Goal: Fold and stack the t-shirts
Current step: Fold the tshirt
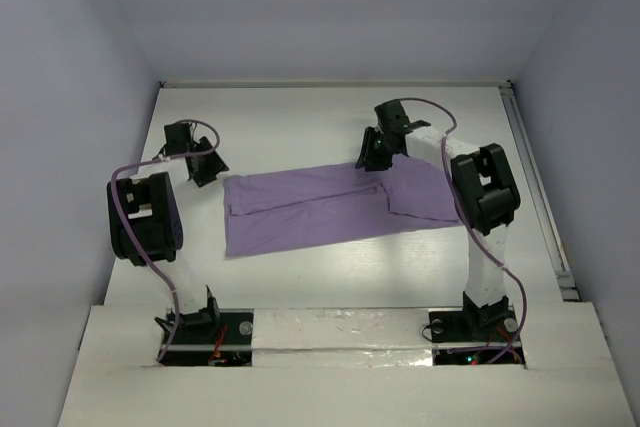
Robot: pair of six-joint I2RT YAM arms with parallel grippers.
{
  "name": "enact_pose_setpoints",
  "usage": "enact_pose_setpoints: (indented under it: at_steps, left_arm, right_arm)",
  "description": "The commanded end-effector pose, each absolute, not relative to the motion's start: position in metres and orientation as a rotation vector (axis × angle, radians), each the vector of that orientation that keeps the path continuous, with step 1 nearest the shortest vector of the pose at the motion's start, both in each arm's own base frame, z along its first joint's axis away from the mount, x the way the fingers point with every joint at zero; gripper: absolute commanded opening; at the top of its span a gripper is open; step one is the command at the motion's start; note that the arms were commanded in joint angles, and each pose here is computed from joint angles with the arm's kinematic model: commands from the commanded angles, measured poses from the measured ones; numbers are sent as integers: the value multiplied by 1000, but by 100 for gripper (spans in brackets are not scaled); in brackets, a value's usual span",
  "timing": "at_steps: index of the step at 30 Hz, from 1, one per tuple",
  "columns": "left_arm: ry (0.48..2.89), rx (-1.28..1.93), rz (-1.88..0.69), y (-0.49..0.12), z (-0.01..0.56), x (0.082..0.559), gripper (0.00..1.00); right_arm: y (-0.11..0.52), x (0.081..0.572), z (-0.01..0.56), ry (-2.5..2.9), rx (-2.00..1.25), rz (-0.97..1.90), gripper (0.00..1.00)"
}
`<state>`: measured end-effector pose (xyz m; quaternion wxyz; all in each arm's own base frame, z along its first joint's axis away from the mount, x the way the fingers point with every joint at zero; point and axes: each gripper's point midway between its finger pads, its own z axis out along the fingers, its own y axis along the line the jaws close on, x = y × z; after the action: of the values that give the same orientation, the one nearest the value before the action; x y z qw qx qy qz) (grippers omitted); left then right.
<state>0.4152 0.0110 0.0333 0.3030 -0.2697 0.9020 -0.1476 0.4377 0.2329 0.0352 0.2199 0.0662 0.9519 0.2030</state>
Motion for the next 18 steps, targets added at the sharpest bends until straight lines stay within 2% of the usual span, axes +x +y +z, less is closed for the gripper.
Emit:
enact_pose_setpoints:
  at_steps: [1, 6, 7, 8, 10, 11, 14, 18]
  left_arm:
    - [2325, -682, -372, 17, 69, 420, 43]
    - [2234, -615, -382, 3, 118, 421, 42]
    - [2211, -587, -386, -3, 131, 420, 41]
    - [2220, -564, -395, -12, 135, 416, 33]
    - [2206, -472, -450, -42, 153, 409, 19]
    - [2213, -443, -473, -53, 154, 402, 0]
    - [2180, -310, -544, -96, 179, 384, 0]
    - [2122, -227, -590, -126, 207, 363, 0]
  right_arm:
    - [242, 447, 79, 2576, 131, 610, 41]
    - [229, 455, 119, 2506, 161, 594, 40]
    - [219, 448, 120, 2506, 192, 579, 21]
    - [208, 449, 118, 2488, 250, 560, 0]
    - [170, 447, 110, 2471, 376, 520, 0]
    - [152, 434, 99, 2478, 436, 498, 0]
    - [91, 413, 83, 2475, 566, 337, 0]
    - [46, 390, 56, 2533, 652, 179, 0]
